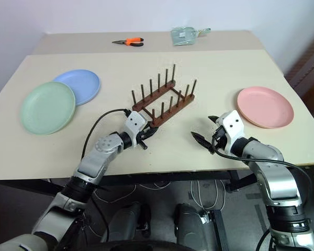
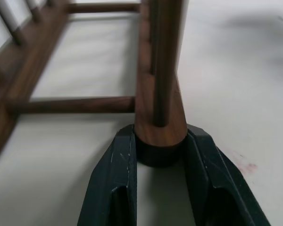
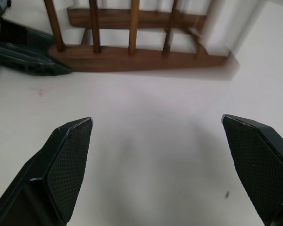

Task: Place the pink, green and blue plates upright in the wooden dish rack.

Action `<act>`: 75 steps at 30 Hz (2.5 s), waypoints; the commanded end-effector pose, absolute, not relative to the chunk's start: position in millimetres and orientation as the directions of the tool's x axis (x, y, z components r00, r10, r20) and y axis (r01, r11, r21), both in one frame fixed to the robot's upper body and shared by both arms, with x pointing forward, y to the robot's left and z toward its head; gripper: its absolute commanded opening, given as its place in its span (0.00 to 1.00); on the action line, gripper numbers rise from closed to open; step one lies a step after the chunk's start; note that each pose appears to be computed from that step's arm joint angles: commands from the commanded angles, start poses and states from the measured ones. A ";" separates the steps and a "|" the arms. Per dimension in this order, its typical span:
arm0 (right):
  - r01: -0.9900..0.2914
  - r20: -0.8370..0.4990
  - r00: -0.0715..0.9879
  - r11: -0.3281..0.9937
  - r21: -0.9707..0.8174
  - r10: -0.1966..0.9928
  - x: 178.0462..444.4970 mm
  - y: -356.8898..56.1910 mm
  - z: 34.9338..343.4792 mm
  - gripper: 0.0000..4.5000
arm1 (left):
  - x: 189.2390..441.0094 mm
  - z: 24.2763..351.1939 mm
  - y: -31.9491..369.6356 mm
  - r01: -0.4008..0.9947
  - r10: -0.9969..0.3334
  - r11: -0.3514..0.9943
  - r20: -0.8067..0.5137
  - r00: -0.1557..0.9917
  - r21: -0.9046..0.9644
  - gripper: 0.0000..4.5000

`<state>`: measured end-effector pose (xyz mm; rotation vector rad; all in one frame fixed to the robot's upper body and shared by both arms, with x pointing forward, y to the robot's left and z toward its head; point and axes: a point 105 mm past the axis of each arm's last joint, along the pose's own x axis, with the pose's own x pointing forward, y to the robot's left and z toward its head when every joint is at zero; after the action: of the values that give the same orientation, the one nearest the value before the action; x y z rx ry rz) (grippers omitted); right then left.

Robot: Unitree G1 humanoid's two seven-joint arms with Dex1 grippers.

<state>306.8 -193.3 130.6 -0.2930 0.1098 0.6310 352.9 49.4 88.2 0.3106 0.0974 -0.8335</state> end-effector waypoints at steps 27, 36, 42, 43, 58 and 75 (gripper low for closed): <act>-0.625 -0.338 0.776 0.722 -0.296 0.533 303.7 -216.6 111.6 0.38 | 302.5 91.7 119.3 0.939 -0.853 0.333 -0.396 0.340 0.089 0.38; -0.602 -0.380 0.793 0.707 -0.370 0.476 332.7 -209.2 96.1 0.01 | 307.3 81.4 63.8 0.870 -0.768 0.386 -0.416 0.487 0.306 0.17; -0.572 -0.365 0.816 0.719 -0.396 0.449 357.0 -194.4 96.0 0.01 | 345.1 74.7 76.4 0.737 -0.614 0.542 -0.409 0.675 0.403 0.17; -0.563 -0.358 0.823 0.721 -0.404 0.442 362.0 -193.3 96.1 0.01 | 353.8 74.7 81.0 0.708 -0.583 0.578 -0.401 0.706 0.405 0.17; -0.479 -0.253 0.878 0.749 -0.459 0.406 420.0 -187.1 119.7 0.07 | 418.4 87.6 93.0 0.559 -0.458 0.688 -0.321 0.829 0.464 0.17; -0.300 -0.367 0.928 0.710 -0.637 0.064 363.5 -324.3 131.7 0.82 | 292.1 149.4 48.3 0.900 -0.905 0.367 -0.135 0.404 0.237 0.17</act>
<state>355.4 -319.2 123.0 -0.7255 0.3661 0.2486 294.6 50.8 138.6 0.2989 0.0143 -1.1410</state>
